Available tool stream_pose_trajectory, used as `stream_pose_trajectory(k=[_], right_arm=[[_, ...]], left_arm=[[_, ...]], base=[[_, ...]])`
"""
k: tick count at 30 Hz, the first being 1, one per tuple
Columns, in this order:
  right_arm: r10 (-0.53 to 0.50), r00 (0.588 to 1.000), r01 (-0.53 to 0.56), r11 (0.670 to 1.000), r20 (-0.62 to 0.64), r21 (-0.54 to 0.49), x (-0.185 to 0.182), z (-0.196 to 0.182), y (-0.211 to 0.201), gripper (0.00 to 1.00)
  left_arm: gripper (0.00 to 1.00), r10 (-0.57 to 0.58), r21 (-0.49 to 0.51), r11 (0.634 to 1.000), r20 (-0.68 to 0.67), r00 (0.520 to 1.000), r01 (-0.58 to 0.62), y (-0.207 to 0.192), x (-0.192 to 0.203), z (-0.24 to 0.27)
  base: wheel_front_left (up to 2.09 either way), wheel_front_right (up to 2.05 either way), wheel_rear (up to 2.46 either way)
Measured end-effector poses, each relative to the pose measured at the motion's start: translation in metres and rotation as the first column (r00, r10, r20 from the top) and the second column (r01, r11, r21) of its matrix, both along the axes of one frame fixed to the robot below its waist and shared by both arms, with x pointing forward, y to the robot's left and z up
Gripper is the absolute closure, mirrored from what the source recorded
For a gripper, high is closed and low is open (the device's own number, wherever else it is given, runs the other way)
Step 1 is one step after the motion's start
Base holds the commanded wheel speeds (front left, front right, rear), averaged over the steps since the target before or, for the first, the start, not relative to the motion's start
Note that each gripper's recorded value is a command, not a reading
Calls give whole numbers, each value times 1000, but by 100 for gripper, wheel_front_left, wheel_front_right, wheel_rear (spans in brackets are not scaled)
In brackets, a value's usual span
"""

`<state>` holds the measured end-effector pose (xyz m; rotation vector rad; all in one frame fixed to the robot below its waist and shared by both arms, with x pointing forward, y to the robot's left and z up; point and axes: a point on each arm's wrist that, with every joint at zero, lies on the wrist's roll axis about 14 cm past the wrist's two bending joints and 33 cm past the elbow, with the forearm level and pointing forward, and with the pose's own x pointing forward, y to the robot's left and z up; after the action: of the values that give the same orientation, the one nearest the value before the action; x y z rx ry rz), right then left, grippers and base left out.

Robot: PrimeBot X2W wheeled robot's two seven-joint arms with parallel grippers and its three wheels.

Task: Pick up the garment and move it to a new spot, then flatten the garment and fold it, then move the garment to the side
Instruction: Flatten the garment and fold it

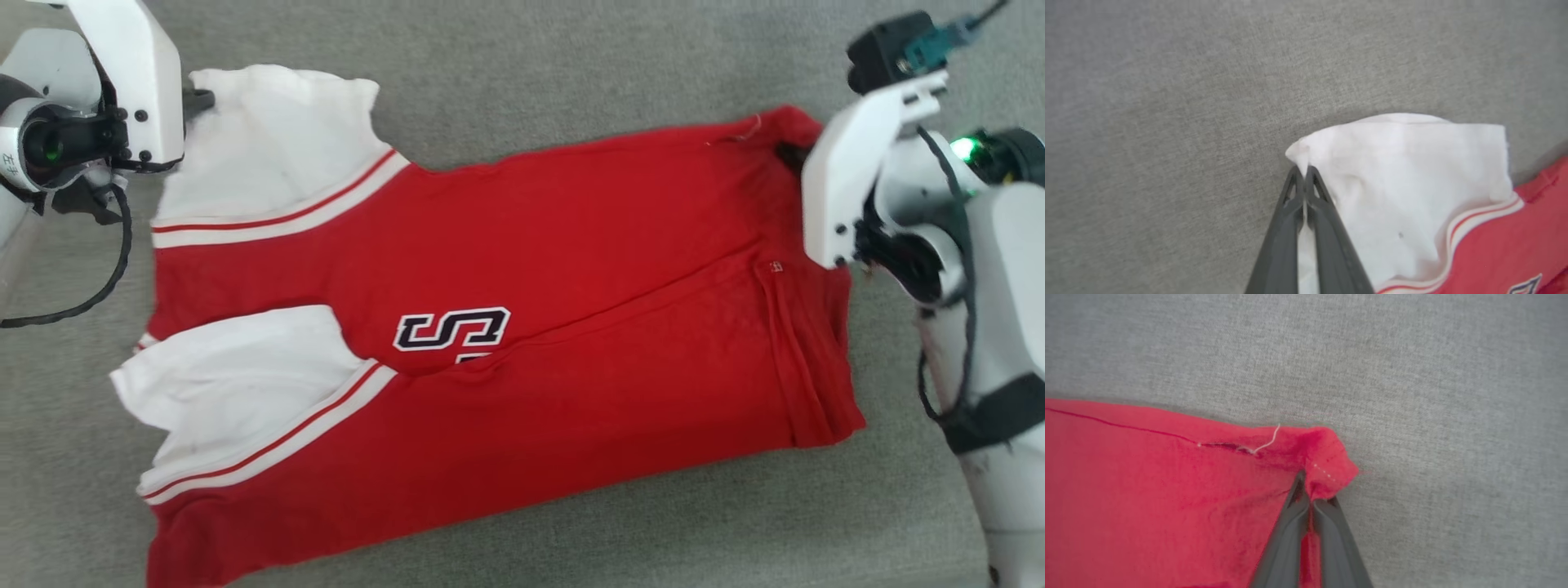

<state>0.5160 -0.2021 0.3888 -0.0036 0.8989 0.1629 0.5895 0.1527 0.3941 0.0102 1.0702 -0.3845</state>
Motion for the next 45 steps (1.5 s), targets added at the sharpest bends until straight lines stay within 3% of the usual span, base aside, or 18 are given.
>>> stream_pose_trajectory(k=[12, 24, 31, 43, 44, 45], right_arm=[[17, 978, -16, 1000, 206, -4, -6, 45, -3, 100], [108, 922, -103, 994, 372, -31, -28, 96, 10, 100], [133, 932, -133, 991, 336, -22, -60, 91, 11, 100], [113, 988, -118, 992, 103, 37, -114, 37, 6, 100], [116, 990, -120, 992, 85, 39, -116, 32, 7, 87], [116, 991, -119, 992, 68, 41, -117, 28, 8, 64]], left_arm=[[100, -10, -31, 999, 177, 984, 16, 9, -12, 79], [100, -39, -41, 998, 254, 967, 51, 15, -72, 122], [100, -47, -35, 998, 223, 974, 56, 17, -126, 123], [100, 5, -50, 999, -72, 997, -9, 15, -224, 57], [100, 10, -52, 999, -98, 995, -16, 16, -228, 50], [100, 18, -55, 998, -115, 993, -25, 16, -230, 43]], base=[[0, 0, 0], [0, 0, 0], [0, 0, 0], [0, 0, 0], [0, 0, 0], [0, 0, 0]])
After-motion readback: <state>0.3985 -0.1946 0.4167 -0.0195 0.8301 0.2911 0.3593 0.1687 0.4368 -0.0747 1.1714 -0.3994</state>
